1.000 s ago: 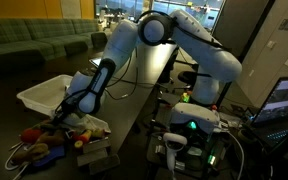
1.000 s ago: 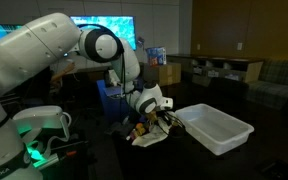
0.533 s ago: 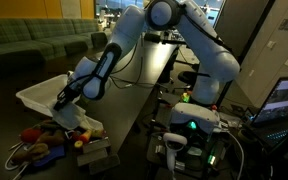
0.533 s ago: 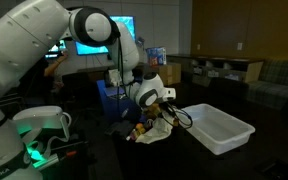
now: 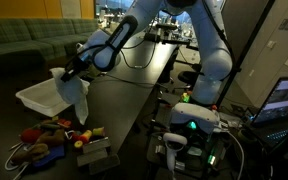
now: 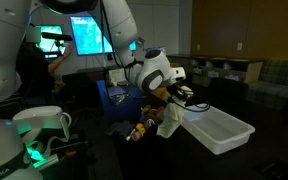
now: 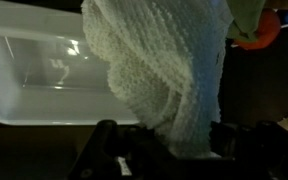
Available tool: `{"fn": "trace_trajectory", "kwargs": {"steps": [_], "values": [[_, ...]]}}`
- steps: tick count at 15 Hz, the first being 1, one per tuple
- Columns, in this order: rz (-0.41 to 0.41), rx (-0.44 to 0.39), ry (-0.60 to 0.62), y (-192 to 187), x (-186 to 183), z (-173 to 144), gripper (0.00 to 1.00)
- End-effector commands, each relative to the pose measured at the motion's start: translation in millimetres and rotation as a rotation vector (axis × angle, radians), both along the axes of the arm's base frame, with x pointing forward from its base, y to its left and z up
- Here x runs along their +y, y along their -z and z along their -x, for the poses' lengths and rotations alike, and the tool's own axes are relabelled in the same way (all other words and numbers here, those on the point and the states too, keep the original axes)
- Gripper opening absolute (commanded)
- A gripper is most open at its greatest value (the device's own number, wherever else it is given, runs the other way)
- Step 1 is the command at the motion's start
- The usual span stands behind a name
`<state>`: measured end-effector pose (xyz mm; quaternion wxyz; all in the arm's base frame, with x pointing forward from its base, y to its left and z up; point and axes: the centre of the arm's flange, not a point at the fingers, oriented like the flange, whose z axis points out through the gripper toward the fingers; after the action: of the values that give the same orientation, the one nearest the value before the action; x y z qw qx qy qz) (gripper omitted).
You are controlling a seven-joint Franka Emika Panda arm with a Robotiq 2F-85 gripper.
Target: Pick up the towel on the right, push the objects in front of the white storage container to the left, place the towel inside the storage container
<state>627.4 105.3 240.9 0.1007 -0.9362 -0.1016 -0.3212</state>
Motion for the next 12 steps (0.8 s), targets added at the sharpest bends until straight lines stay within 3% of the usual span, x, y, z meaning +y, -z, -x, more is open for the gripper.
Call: {"fn": "trace_trajectory", "kwargs": {"steps": [1, 6, 12], "values": [[0.003, -0.061, -0.034, -45, -18, -8, 0.03], [-0.03, -0.123, -0.02, -76, -24, -55, 0.03], [-0.066, -0.219, 0.094, -114, -48, -127, 0.03]]}}
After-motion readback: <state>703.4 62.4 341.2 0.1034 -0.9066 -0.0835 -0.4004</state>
